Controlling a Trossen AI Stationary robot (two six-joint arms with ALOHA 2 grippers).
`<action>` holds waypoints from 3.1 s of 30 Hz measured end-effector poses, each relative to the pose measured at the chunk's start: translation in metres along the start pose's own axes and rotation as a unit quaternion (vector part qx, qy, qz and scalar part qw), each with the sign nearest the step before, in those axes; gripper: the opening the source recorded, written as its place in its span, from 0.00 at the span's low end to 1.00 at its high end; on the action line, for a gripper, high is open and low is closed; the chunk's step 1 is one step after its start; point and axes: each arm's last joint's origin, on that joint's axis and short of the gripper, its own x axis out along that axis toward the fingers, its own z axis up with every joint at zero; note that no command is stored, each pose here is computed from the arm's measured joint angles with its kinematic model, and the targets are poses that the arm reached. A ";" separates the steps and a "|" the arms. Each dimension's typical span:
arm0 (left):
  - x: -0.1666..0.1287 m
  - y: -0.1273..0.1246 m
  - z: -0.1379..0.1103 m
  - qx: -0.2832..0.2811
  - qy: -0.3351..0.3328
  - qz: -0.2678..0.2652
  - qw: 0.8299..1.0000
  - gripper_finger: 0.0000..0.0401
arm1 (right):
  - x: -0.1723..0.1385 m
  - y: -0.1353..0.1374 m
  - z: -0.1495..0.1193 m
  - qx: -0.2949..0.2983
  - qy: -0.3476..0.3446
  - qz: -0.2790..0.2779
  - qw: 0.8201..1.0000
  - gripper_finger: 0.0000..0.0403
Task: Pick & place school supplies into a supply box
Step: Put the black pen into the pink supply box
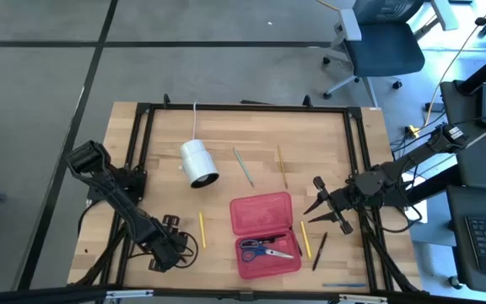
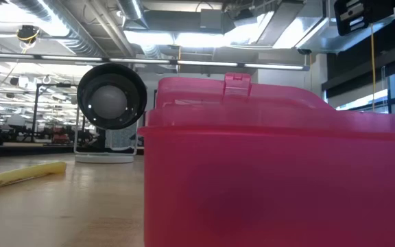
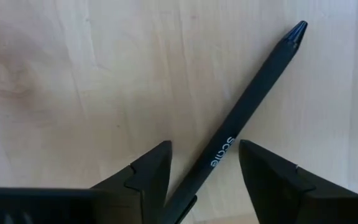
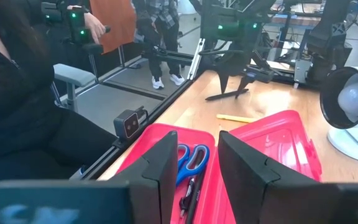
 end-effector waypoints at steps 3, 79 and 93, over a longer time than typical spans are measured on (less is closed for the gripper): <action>0.000 0.000 0.000 0.000 -0.001 0.002 1.000 0.38 | 0.000 0.000 0.000 -0.005 0.000 0.000 1.000 0.30; -0.003 0.000 0.004 -0.001 -0.037 0.029 0.999 0.07 | 0.000 0.000 -0.004 -0.028 0.020 0.000 0.999 0.30; -0.009 -0.006 0.012 0.000 -0.053 0.023 0.998 0.06 | 0.000 0.000 -0.004 -0.026 0.020 0.000 0.999 0.30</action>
